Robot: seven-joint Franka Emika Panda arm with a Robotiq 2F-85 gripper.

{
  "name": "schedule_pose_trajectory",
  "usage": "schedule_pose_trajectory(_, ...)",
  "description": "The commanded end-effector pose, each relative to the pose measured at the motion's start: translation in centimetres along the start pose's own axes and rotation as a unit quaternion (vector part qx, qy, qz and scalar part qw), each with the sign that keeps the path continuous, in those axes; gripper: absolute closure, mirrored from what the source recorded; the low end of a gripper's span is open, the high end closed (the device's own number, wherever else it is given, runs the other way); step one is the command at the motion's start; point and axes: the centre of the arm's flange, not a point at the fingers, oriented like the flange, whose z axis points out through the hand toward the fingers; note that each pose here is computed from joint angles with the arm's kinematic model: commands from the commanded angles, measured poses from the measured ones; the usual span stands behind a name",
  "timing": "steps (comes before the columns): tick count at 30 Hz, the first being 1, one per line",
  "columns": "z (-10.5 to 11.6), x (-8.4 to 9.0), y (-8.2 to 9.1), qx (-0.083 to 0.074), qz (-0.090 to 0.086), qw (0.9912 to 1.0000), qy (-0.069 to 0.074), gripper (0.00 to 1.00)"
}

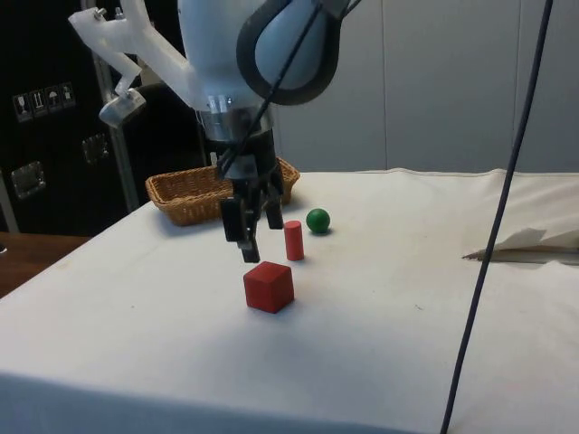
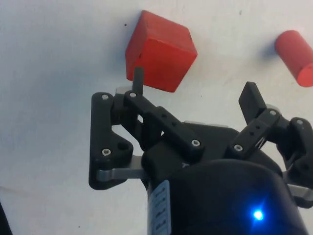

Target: Pick up the object to the left of the cylinder and place it into the basket.

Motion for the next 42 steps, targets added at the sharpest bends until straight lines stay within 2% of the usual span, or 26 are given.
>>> schedule_pose_trajectory(1, 0.4, -0.1, -0.2, 0.003, 0.006, 0.99995, 0.007, 0.00)
schedule_pose_trajectory(2, 0.2, -0.1, -0.1, 0.000, 0.002, 1.00000, 0.001, 0.00)
schedule_pose_trajectory(3, 0.5, -0.1, -0.3, 0.004, 0.009, 0.99991, 0.009, 0.00)
schedule_pose_trajectory(5, 1.1, -0.2, -0.5, 0.004, 0.017, 0.99976, 0.014, 0.00)
schedule_pose_trajectory(9, 1.7, -0.1, -0.8, 0.005, 0.027, 0.99944, 0.019, 0.00)
schedule_pose_trajectory(10, 1.7, -0.1, -0.8, -0.002, 0.026, 0.99953, 0.016, 0.00)
schedule_pose_trajectory(11, 2.0, -0.1, -0.9, 0.005, 0.032, 0.99924, 0.021, 0.00)
schedule_pose_trajectory(17, 3.0, -0.3, -1.2, 0.003, 0.047, 0.99846, 0.029, 0.00)
schedule_pose_trajectory(18, 2.9, -0.1, -1.1, -0.003, 0.044, 0.99872, 0.024, 0.00)
schedule_pose_trajectory(20, 3.6, -0.6, -1.3, 0.002, 0.053, 0.99811, 0.032, 0.00)
schedule_pose_trajectory(26, 4.9, -1.9, -1.3, 0.000, 0.061, 0.99749, 0.035, 0.00)
schedule_pose_trajectory(27, 4.9, -1.9, -1.3, -0.002, 0.060, 0.99774, 0.030, 0.00)
schedule_pose_trajectory(28, 4.9, -2.2, -1.3, -0.001, 0.062, 0.99744, 0.035, 0.00)
schedule_pose_trajectory(30, 5.1, -2.4, -1.3, -0.001, 0.063, 0.99734, 0.037, 0.00)
schedule_pose_trajectory(31, 5.1, -2.7, -1.3, 0.000, 0.063, 0.99727, 0.038, 0.03)
schedule_pose_trajectory(32, 5.2, -2.7, -1.3, 0.000, 0.063, 0.99725, 0.038, 0.10)
schedule_pose_trajectory(34, 5.2, -2.9, -1.3, 0.001, 0.064, 0.99720, 0.039, 0.32)
schedule_pose_trajectory(35, 5.2, -2.9, -1.2, 0.000, 0.064, 0.99719, 0.039, 0.49)
schedule_pose_trajectory(36, 5.3, -2.8, -1.3, 0.001, 0.062, 0.99748, 0.034, 0.59)
schedule_pose_trajectory(37, 5.2, -3.0, -1.2, 0.001, 0.064, 0.99716, 0.039, 0.59)
schedule_pose_trajectory(39, 5.2, -3.1, -1.2, 0.001, 0.064, 0.99719, 0.039, 0.80)
schedule_pose_trajectory(40, 5.2, -3.1, -1.2, 0.001, 0.065, 0.99713, 0.039, 0.97)
schedule_pose_trajectory(42, 5.1, -3.2, -1.2, 0.001, 0.064, 0.99714, 0.040, 0.97)
